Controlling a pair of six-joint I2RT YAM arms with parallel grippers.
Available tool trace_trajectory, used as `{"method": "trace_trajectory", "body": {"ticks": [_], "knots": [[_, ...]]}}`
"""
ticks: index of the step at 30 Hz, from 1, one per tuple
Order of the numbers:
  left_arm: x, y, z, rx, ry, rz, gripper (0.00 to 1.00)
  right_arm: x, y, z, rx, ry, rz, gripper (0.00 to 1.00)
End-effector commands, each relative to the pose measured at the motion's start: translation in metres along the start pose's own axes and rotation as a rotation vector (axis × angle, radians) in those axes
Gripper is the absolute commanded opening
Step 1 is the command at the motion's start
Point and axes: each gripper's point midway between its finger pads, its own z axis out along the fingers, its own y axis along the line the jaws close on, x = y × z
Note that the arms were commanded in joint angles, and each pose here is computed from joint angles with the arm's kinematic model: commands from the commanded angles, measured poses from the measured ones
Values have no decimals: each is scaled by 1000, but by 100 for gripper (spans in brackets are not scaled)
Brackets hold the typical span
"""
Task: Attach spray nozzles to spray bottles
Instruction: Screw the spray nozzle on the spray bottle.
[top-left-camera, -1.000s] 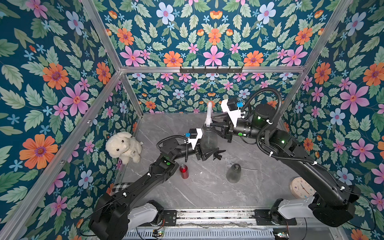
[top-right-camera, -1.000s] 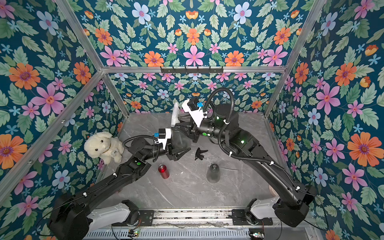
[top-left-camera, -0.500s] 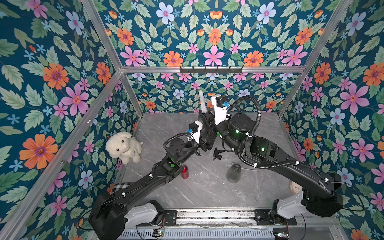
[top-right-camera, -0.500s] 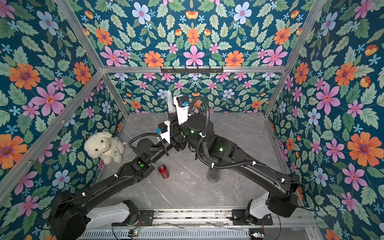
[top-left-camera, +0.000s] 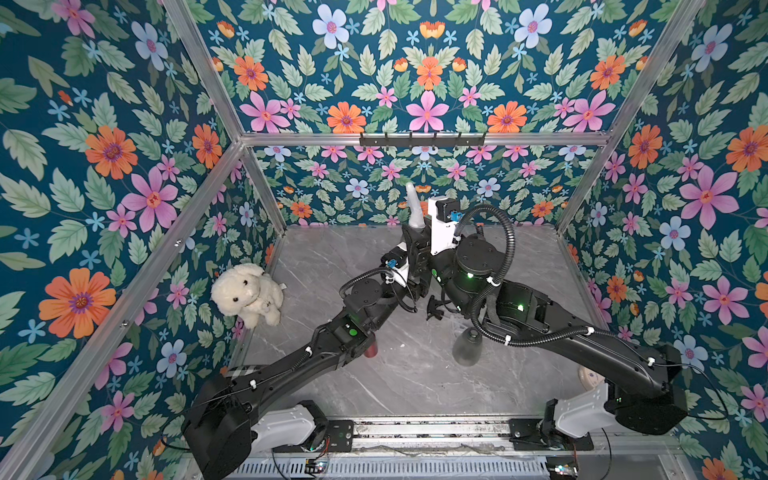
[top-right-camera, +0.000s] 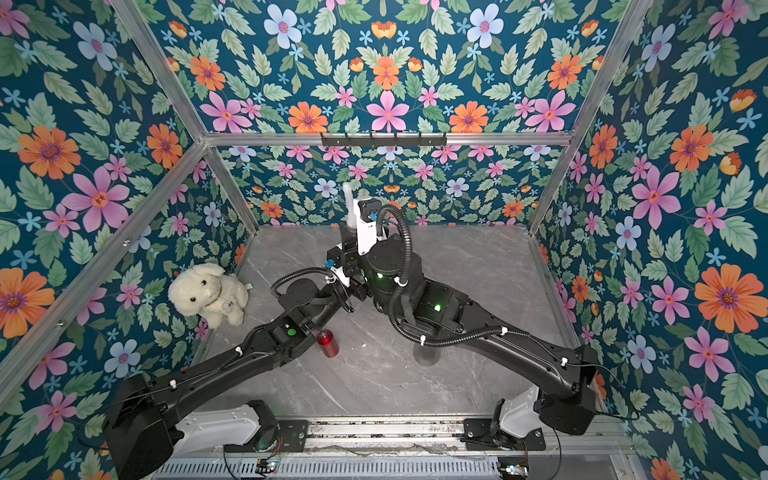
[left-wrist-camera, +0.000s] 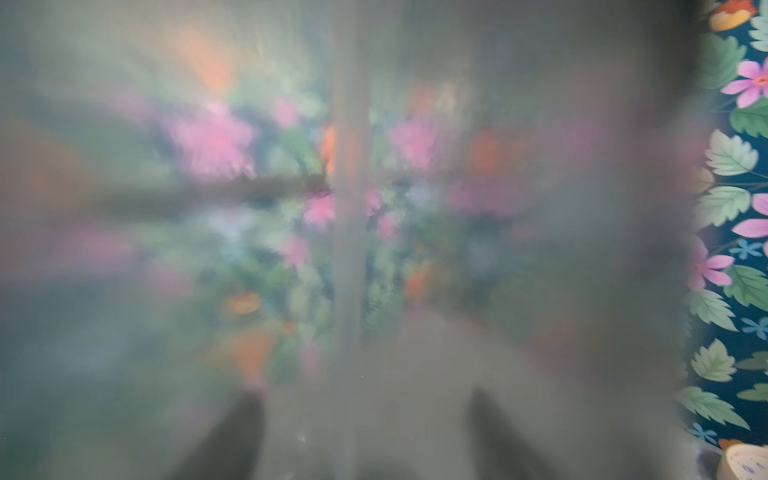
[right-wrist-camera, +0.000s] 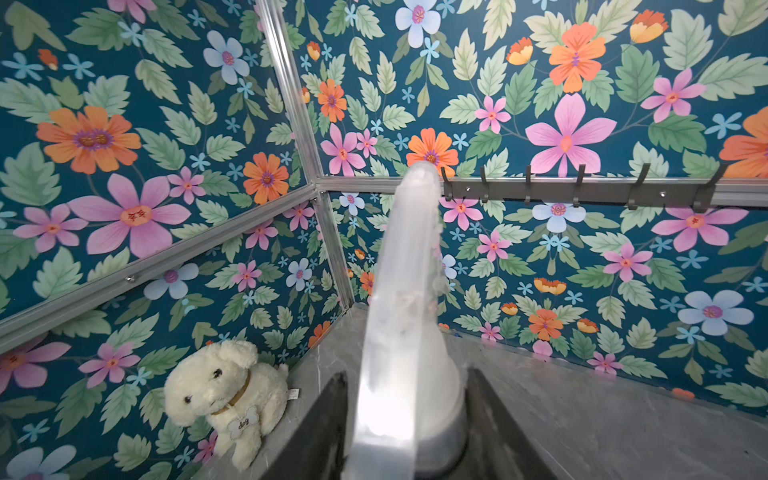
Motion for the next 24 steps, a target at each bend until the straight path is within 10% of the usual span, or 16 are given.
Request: {"method": "trace_trajectory", "body": {"ticks": [1, 13, 24], "knots": [[14, -8, 1, 58, 53, 55, 0, 34, 59, -25, -353, 125, -63, 52], [9, -18, -10, 191, 17, 11, 0, -9, 34, -97, -490, 9, -103, 59], [-7, -45, -49, 584, -42, -108, 0, -47, -66, -67, -442, 58, 6, 48]]}}
